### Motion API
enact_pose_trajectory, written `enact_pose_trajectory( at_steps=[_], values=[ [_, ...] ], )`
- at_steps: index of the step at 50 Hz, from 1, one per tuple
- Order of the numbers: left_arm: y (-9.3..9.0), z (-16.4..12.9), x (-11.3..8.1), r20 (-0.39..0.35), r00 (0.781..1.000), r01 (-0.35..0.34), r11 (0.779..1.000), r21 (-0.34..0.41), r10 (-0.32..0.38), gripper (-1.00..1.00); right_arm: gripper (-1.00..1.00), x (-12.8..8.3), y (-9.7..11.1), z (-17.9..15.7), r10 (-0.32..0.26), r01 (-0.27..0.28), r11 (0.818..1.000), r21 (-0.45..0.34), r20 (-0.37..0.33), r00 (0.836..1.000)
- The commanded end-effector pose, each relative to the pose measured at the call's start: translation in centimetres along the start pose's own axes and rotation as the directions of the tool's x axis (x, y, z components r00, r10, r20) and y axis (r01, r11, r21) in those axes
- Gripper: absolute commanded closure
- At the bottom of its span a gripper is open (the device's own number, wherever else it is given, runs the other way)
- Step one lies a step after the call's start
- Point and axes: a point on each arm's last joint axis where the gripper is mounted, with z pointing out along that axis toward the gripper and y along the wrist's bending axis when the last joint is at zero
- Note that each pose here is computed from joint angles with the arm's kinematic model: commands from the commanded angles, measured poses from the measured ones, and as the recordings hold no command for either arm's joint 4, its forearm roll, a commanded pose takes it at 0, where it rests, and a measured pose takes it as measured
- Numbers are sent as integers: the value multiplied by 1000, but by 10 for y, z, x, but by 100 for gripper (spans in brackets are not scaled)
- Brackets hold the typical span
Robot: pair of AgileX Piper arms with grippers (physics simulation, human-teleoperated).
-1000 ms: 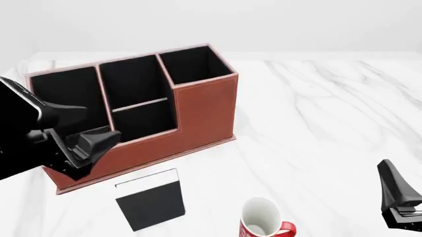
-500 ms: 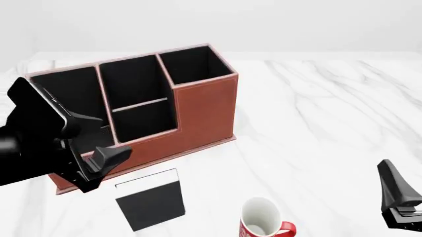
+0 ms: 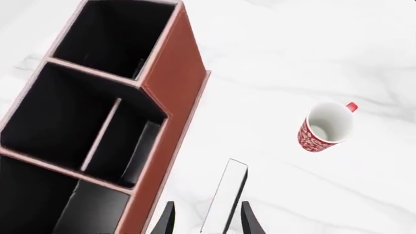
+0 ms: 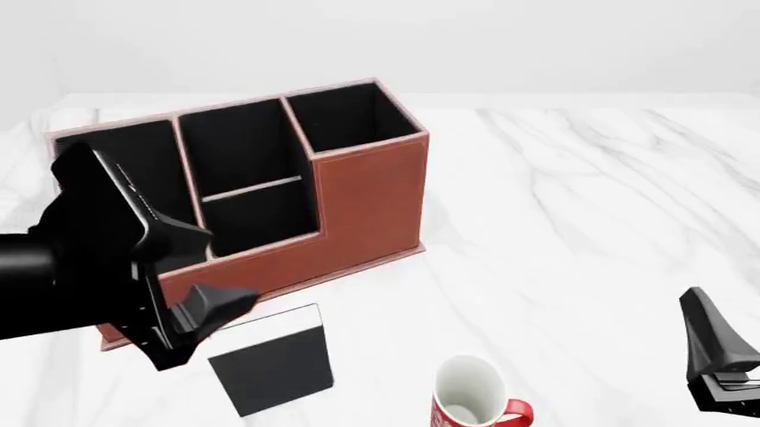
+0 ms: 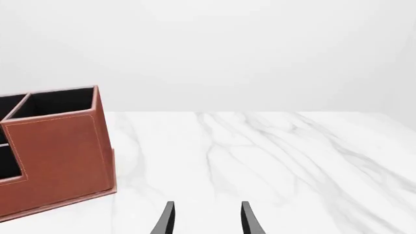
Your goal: Pick up the book and place it in the front compartment of the caddy.
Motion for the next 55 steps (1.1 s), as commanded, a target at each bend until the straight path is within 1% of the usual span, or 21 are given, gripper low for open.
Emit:
enact_pose_trajectory(
  at_steps=[1,3,4,6,8,9,10,11,13,15,17,21,23,27,28,29,30,34,35,41,55],
  values=[
    [-3,0,-10,-53,999,9,999,36,-7,-100,-100,0,0,0,0,0,1000,0,0,1000],
    [-3,6,-11,-91,996,22,999,38,-18,-100,-100,0,0,0,0,0,1000,0,0,1000],
    [-2,6,-13,-93,996,21,999,39,-17,-100,-100,0,0,0,0,0,1000,0,0,1000],
    [-8,10,-16,-123,992,39,997,65,-31,-100,-100,0,0,0,0,0,1000,0,0,1000],
    [-10,10,-17,-125,992,34,997,74,-25,-100,-100,0,0,0,0,0,1000,0,0,1000],
    [-6,10,-20,-127,991,37,997,61,-29,-100,-100,0,0,0,0,0,1000,0,0,1000],
    [-9,14,-20,-153,988,44,996,76,-32,-100,-100,0,0,0,0,0,1000,0,0,1000],
    [-8,14,-21,-152,988,40,997,72,-28,-100,-100,0,0,0,0,0,1000,0,0,1000],
    [-13,16,-23,-173,984,46,995,92,-29,-100,-100,0,0,0,0,0,1000,0,0,1000],
    [-11,18,-26,-185,982,42,995,88,-25,-100,-100,0,0,0,0,0,1000,0,0,1000],
    [-17,16,-29,-188,982,48,993,108,-27,-100,-100,0,0,0,0,0,1000,0,0,1000],
    [-12,25,-29,-229,973,40,994,99,-17,-100,-100,0,0,0,0,0,1000,0,0,1000],
    [-18,28,-28,-247,969,48,992,116,-18,-100,-100,0,0,0,0,0,1000,0,0,1000],
    [-18,30,-31,-261,965,43,992,118,-11,-100,-100,0,0,0,0,0,1000,0,0,1000],
    [-18,32,-31,-271,963,44,992,118,-11,-100,-100,0,0,0,0,0,1000,0,0,1000],
    [-23,36,-30,-302,953,44,990,133,-1,-100,-100,0,0,0,0,0,1000,0,0,1000],
    [-26,36,-29,-309,951,33,989,146,14,-100,-100,0,0,0,0,0,1000,0,0,1000],
    [-21,41,-31,-328,945,33,990,135,13,-100,-100,0,0,0,0,0,1000,0,0,1000],
    [-19,55,-32,-374,928,39,991,130,13,-100,-100,0,0,0,0,0,1000,0,0,1000],
    [-11,62,-35,-387,922,29,992,120,20,-100,-100,0,0,0,0,0,1000,0,0,1000],
    [-6,68,-37,-401,916,29,993,110,18,-100,-100,0,0,0,0,0,1000,0,0,1000]
  ],
)
